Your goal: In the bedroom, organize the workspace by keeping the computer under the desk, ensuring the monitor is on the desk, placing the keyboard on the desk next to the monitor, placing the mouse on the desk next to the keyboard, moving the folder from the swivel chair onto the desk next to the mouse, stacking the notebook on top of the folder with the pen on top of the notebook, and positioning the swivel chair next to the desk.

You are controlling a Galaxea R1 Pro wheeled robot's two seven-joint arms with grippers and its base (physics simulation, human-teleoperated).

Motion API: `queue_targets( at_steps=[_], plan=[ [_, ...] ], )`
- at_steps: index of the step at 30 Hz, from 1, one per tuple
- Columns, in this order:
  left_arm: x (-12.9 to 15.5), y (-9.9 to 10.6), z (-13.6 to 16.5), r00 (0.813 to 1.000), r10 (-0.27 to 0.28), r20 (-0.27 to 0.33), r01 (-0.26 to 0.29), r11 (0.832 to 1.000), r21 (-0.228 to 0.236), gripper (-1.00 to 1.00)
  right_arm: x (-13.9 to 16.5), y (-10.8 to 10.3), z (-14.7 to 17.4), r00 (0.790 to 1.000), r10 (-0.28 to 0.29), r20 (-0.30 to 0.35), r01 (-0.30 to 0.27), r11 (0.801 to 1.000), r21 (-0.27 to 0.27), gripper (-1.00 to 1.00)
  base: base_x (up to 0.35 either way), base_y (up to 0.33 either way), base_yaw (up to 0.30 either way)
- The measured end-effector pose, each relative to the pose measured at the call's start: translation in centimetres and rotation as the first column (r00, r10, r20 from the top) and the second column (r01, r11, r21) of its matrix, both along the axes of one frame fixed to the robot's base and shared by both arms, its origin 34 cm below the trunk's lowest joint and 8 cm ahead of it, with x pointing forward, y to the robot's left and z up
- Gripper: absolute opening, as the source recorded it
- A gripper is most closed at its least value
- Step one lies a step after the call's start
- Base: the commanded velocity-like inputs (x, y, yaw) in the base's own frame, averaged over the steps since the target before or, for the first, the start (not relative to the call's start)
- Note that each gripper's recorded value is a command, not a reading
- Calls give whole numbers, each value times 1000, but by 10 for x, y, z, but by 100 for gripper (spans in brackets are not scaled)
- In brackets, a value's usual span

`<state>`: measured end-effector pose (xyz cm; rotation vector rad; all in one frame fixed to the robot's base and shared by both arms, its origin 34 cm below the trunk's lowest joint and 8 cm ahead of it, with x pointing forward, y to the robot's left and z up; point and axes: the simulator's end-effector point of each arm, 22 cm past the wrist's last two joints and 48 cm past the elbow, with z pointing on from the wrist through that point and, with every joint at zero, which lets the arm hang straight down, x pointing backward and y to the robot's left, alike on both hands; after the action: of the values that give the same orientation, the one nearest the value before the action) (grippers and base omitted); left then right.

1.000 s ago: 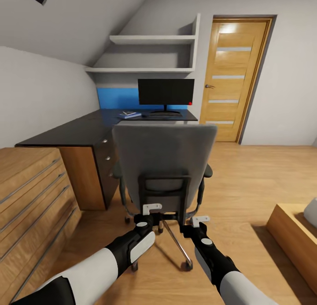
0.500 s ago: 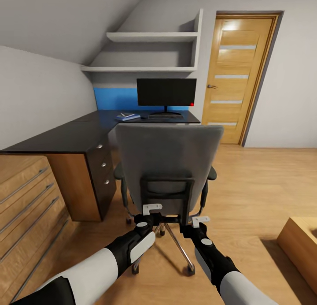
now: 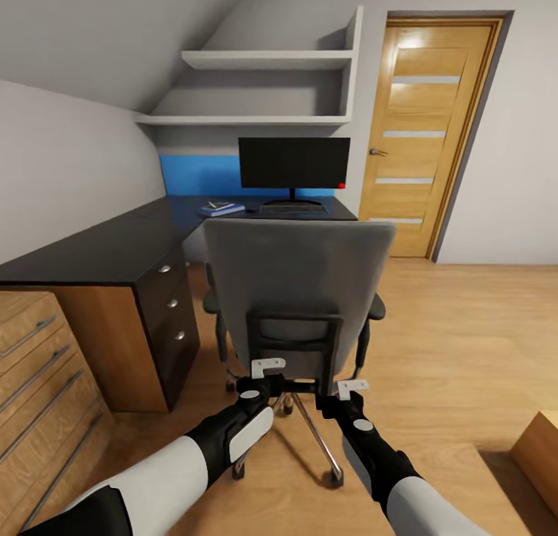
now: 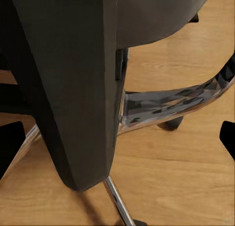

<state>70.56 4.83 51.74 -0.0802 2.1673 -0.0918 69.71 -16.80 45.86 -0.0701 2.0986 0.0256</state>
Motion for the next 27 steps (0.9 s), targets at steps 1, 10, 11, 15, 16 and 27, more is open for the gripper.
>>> queue_targets(
  at_steps=[1,10,11,15,16,27],
  plan=[
    [0,0,0,1000,0,0,0,1000,0,100,0,0,0,1000,0,0,0,1000,0,100,324,0,0],
    [0,-1,-1,1000,1,-3,-1,1000,-5,100,0,0,0,1000,2,1,-2,1000,-1,100,324,0,0],
    [0,-1,-1,1000,1,-3,-1,1000,-5,100,0,0,0,1000,2,1,-2,1000,-1,100,324,0,0],
    [-1,-1,-1,1000,1,-3,-1,1000,-5,100,0,1,0,1000,2,1,-2,1000,-1,100,324,0,0],
    [0,-1,-1,1000,1,-3,-1,1000,-5,100,0,1,0,1000,2,1,-2,1000,-1,100,325,0,0],
    [0,-1,-1,1000,0,-3,0,1000,-6,100,5,-1,8,999,-6,44,6,1000,4,100,325,0,0]
  ],
)
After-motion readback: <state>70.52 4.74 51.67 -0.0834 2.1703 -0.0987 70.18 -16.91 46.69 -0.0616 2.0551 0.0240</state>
